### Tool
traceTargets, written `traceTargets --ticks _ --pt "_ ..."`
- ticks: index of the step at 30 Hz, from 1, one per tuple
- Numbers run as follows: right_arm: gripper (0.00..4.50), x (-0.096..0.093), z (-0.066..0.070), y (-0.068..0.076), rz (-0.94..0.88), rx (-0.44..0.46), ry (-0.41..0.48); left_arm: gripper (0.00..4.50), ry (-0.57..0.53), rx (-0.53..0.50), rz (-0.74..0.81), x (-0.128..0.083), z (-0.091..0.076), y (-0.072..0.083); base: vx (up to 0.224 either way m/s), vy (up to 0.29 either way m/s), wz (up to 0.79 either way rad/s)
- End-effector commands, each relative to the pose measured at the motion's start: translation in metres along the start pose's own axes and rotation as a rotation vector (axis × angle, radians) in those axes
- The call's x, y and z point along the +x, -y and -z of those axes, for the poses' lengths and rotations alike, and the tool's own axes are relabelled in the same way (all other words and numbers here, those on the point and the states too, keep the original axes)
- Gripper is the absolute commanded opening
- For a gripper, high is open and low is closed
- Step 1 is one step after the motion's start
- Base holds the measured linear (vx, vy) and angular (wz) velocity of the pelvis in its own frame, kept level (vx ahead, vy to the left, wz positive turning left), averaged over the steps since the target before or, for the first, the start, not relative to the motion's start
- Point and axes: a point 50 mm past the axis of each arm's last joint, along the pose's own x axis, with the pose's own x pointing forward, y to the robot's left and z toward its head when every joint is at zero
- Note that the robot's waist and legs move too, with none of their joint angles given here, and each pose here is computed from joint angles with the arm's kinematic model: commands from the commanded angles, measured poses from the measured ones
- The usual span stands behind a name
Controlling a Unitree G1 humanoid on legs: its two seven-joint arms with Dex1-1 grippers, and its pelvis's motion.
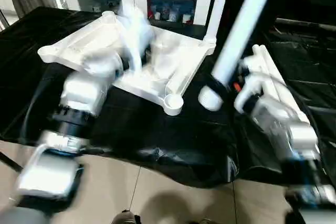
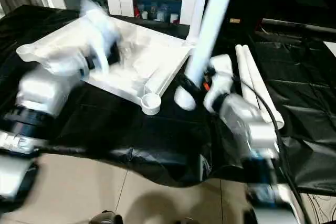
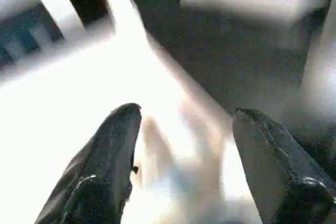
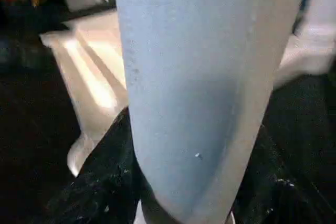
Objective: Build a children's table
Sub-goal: Insert table leg to table base
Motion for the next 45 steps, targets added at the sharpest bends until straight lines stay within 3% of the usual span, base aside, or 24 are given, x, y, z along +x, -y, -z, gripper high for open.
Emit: traceTargets --ticks 1,4,10,18,25,26,39,45 --pt "1.86 -0.001 -0.008 -0.001 0.008 -0.04 0.034 3.14 -0.096 0.104 0.066 0.008 0.007 0.007 0.0 0.0 0.0" --pt "1.86 -0.003 -0.004 -0.001 0.027 -0.04 0.033 3.14 -0.279 0.202 0.108 0.019 0.032 0.012 0.0 0.0 0.0" --pt "1.86 -0.008 -0.003 -0.002 0.033 -0.046 0.031 3.14 -0.37 0.252 0.112 0.025 0.043 0.01 0.0 0.0 0.0" --pt "1.86 -0.011 -0.003 -0.002 0.041 -0.053 0.029 3.14 -0.365 0.279 0.059 0.031 0.043 0.006 0.0 0.0 0.0" --pt "1.86 -0.013 -0.003 -0.003 0.021 -0.069 0.019 3.14 -0.354 0.272 0.156 0.036 0.042 0.015 0.0 0.0 0.0" --pt "1.86 -0.013 -0.003 -0.004 0.014 -0.073 0.021 2.87 -0.359 0.28 0.173 0.036 0.041 0.015 0.0 0.0 0.0" --pt "1.86 -0.014 -0.009 0.001 -0.008 -0.121 0.02 1.94 -0.446 0.329 0.573 0.021 0.031 0.02 0.0 0.0 0.0" --pt "1.86 -0.013 -0.012 0.006 -0.01 -0.144 0.019 1.48 -0.385 0.369 0.687 0.019 0.017 0.027 0.0 0.0 0.0"
